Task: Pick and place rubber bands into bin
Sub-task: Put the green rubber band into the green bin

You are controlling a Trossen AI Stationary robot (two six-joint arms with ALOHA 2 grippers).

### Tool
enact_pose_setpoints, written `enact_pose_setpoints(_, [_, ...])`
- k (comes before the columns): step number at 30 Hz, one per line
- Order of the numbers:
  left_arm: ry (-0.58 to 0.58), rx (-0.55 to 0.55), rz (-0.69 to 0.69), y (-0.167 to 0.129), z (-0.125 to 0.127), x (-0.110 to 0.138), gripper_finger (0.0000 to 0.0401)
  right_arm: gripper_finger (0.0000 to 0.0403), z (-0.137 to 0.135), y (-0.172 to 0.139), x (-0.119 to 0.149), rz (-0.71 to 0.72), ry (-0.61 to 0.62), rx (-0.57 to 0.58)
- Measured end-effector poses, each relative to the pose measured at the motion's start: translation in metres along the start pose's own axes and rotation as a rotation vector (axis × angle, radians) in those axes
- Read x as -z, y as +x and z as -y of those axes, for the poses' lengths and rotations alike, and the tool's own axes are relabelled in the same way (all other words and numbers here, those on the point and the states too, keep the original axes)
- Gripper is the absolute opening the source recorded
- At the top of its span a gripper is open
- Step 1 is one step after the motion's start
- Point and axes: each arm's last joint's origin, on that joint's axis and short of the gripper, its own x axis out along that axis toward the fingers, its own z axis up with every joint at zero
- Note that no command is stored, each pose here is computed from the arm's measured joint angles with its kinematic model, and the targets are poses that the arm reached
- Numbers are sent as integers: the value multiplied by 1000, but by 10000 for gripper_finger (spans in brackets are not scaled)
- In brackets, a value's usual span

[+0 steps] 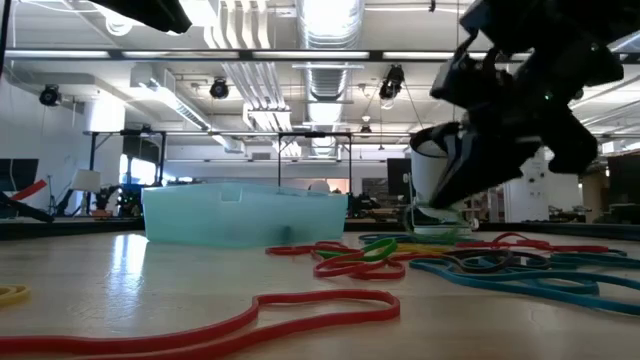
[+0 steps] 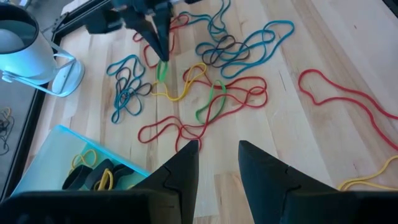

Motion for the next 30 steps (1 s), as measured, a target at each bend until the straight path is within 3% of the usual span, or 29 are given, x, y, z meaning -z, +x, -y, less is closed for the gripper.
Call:
enact_pose_setpoints(7, [0,-4,1,0,0,0,98,8,10,-22,-26,145,-67,117])
enact_pose_setpoints(14, [0,-4,0,0,0,0,98,8,44,-29,-64,340,-65,236])
enact_pose_setpoints(23, [7,-6,-6,1,0,2,98,8,106,-14,-95,474,1,177])
enact_pose_setpoints(30, [11,-6,-12,2,1,4,98,9,144,37,-109,431,90,101])
